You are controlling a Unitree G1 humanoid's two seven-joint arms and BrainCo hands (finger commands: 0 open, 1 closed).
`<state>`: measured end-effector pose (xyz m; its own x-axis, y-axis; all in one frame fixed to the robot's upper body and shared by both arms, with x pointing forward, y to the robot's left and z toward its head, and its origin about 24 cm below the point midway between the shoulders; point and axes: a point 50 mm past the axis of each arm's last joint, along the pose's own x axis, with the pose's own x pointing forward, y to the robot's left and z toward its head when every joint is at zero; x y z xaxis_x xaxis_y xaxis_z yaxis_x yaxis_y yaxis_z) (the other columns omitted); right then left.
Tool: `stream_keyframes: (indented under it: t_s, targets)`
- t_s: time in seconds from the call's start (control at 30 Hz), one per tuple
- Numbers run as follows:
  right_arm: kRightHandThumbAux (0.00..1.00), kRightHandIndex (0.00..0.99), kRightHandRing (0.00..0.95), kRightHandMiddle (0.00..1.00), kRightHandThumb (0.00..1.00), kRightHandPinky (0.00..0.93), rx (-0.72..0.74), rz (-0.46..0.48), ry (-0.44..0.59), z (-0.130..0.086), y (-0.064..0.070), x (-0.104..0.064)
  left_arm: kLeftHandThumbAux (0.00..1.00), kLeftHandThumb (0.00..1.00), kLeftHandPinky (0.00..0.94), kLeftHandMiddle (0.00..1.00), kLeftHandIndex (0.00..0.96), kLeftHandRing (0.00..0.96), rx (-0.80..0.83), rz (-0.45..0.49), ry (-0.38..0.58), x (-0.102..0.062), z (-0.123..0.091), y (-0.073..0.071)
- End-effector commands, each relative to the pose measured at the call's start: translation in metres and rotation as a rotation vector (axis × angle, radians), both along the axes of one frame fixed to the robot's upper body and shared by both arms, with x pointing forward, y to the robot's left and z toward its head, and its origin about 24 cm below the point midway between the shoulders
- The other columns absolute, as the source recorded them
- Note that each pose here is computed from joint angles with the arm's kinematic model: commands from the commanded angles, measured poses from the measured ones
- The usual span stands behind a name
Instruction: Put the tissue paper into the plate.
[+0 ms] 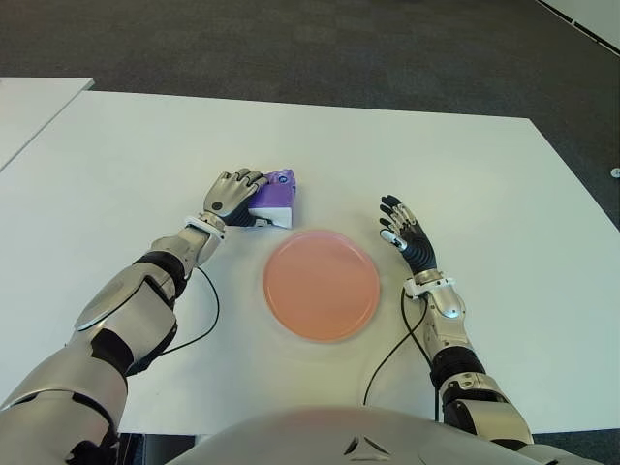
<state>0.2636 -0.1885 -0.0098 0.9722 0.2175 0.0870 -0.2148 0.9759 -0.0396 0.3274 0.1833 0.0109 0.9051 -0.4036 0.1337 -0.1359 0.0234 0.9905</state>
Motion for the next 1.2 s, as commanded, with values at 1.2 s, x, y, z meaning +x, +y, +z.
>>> stream_keyframes:
  t_s: [1.2]
  targets:
    - [0.572,0.000,0.000,0.000,0.000,0.000,0.086,-0.098,0.345,-0.063,-0.005,-0.052,0.698,0.742,0.818,0.846,0.443,0.837,-0.457,0.006,-0.462,0.034,0.123,0.032]
